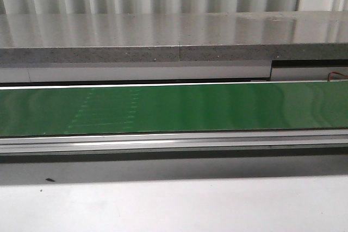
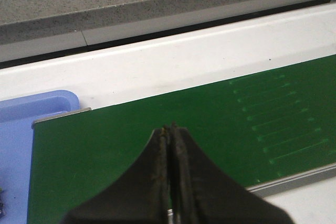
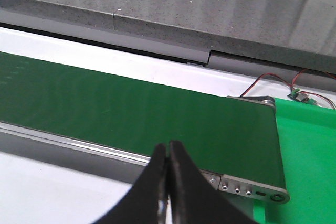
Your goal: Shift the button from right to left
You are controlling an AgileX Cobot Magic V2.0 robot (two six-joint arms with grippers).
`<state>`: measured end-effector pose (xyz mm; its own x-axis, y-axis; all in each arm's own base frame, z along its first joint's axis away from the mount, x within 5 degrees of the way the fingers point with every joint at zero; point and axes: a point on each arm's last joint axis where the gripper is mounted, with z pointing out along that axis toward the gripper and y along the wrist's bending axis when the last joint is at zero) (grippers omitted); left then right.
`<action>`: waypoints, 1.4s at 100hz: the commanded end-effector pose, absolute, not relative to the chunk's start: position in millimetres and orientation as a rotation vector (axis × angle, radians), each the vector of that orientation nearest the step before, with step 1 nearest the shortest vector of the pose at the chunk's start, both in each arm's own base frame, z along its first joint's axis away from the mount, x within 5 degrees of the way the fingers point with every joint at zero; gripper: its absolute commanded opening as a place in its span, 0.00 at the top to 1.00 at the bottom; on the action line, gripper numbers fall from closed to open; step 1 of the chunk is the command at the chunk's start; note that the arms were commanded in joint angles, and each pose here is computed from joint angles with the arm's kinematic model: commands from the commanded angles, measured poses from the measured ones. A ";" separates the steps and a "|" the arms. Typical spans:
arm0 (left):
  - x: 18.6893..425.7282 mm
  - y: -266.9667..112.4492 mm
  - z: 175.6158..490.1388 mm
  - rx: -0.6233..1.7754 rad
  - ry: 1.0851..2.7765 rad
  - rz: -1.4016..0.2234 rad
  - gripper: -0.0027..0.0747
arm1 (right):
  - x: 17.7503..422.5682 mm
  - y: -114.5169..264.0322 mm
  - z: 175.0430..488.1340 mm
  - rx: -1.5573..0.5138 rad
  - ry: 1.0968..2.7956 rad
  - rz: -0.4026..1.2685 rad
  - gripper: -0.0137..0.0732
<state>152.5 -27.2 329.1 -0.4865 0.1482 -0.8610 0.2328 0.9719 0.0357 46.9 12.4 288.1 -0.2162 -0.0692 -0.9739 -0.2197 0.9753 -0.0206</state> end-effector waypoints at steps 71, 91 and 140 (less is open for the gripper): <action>62.4 -14.3 321.8 0.237 1.743 -0.099 0.99 | 47.6 11.7 302.5 -0.206 1.699 0.129 0.92; 65.9 -13.9 307.1 0.220 1.702 -0.094 0.99 | 47.6 11.7 302.5 -0.206 1.699 0.129 0.92; 58.9 -1.2 257.7 0.087 1.533 0.054 0.99 | 47.6 11.7 302.5 -0.206 1.699 0.129 0.92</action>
